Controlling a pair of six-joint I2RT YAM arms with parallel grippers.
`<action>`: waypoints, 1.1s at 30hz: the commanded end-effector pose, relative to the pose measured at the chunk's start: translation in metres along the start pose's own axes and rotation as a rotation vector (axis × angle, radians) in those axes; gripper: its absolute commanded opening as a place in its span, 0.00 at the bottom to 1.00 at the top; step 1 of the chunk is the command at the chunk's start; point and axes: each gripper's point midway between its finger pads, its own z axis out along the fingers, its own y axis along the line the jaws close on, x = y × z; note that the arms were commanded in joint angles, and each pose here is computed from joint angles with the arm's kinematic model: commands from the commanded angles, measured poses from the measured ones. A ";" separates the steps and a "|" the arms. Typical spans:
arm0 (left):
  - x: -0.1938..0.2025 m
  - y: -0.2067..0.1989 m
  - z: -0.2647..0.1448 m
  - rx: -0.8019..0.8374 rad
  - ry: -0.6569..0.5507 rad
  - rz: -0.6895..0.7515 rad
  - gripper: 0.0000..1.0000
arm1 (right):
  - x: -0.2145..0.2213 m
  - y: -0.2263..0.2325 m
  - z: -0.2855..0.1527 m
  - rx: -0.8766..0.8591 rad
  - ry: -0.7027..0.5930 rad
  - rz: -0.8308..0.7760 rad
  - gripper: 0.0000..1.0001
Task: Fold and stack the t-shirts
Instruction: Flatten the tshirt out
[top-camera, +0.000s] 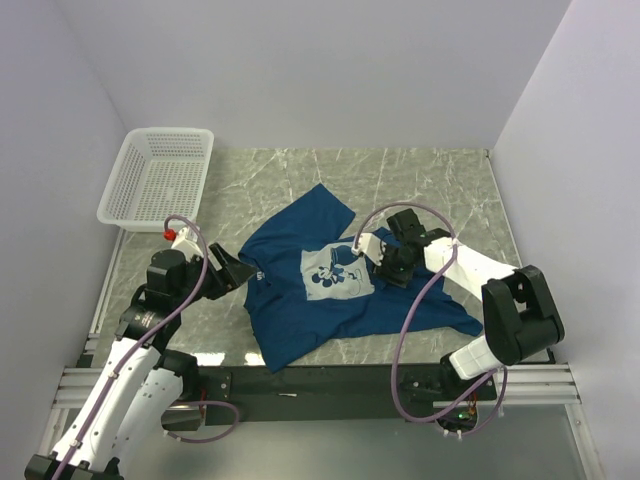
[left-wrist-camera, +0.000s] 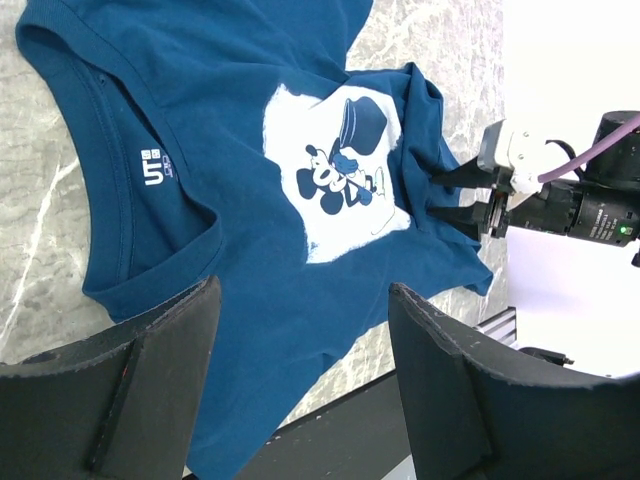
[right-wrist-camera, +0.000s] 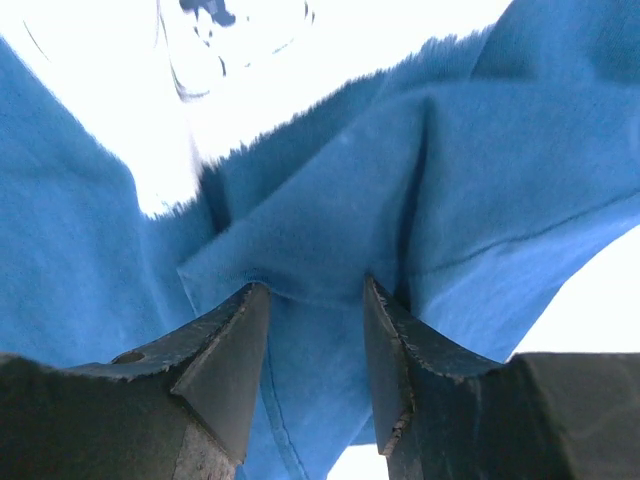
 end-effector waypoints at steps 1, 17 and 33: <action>-0.002 -0.008 0.001 0.039 -0.004 0.003 0.73 | -0.034 -0.016 -0.008 0.054 -0.099 -0.005 0.50; -0.001 -0.007 0.001 0.043 -0.001 0.006 0.73 | -0.071 -0.038 -0.048 0.150 -0.213 0.058 0.00; 0.003 -0.005 0.007 0.049 0.017 -0.001 0.73 | -0.071 0.146 -0.067 -0.394 -0.240 -0.266 0.18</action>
